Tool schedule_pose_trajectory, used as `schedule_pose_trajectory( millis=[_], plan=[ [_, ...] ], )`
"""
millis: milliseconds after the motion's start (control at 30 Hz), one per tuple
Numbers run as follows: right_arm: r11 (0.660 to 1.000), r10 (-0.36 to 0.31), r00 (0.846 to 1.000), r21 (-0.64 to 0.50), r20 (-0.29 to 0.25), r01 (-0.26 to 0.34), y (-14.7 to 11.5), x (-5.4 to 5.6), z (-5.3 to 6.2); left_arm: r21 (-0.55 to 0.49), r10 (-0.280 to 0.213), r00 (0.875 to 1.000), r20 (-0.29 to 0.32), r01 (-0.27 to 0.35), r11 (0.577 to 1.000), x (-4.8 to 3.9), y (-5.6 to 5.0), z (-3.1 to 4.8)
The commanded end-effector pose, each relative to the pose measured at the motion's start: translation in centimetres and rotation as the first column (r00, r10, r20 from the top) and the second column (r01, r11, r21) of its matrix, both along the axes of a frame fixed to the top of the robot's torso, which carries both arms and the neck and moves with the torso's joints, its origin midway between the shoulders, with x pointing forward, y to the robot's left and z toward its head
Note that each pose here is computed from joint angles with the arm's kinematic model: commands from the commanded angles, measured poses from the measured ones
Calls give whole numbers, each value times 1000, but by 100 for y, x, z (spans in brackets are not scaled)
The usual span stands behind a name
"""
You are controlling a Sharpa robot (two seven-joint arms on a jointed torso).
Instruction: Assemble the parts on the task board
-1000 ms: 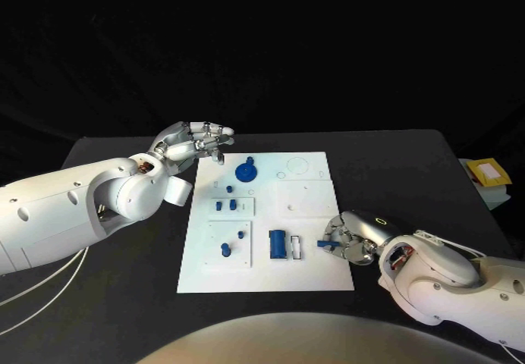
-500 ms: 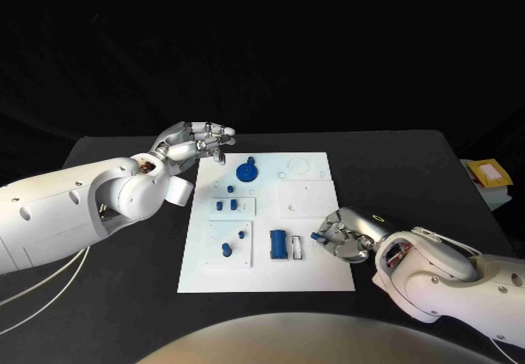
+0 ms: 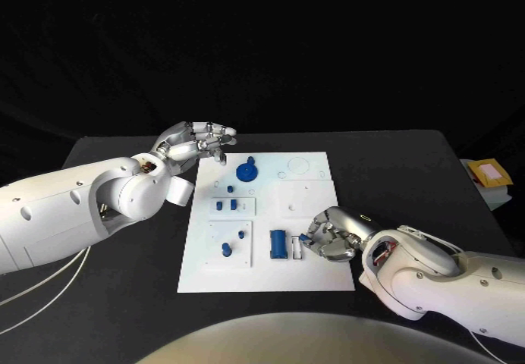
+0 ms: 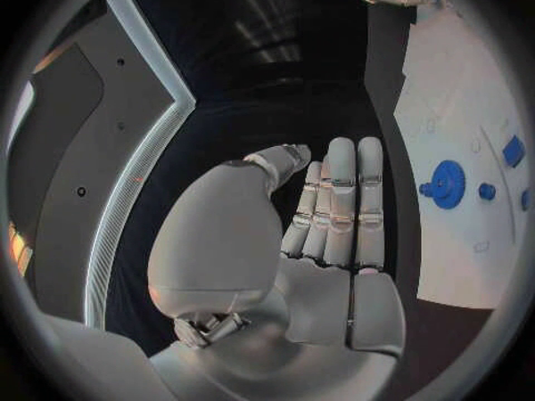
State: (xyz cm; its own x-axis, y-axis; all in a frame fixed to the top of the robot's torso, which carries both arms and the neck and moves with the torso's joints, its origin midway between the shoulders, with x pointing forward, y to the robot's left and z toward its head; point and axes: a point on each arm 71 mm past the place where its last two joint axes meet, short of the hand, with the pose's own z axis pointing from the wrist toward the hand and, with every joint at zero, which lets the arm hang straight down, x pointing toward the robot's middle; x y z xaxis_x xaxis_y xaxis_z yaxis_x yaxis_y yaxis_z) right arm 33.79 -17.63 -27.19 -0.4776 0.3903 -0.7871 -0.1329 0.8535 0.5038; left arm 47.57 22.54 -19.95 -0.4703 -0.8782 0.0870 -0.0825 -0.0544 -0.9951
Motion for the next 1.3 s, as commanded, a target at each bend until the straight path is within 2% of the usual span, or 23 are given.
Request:
schedule_pose_trajectory(
  millis=[33,400,1300],
  plan=[
    [1000,-3,998,-22,-55,2,25,-7,-45,-9,-20,1000,5,21,1000,-9,-34,12],
    [997,19,996,-71,-86,-25,94,8,-98,-8,-22,1000,5,22,1000,-12,-36,13],
    [997,30,998,-67,-53,-34,172,33,-91,-2,-32,999,1,32,999,-21,-35,12]
  ],
)
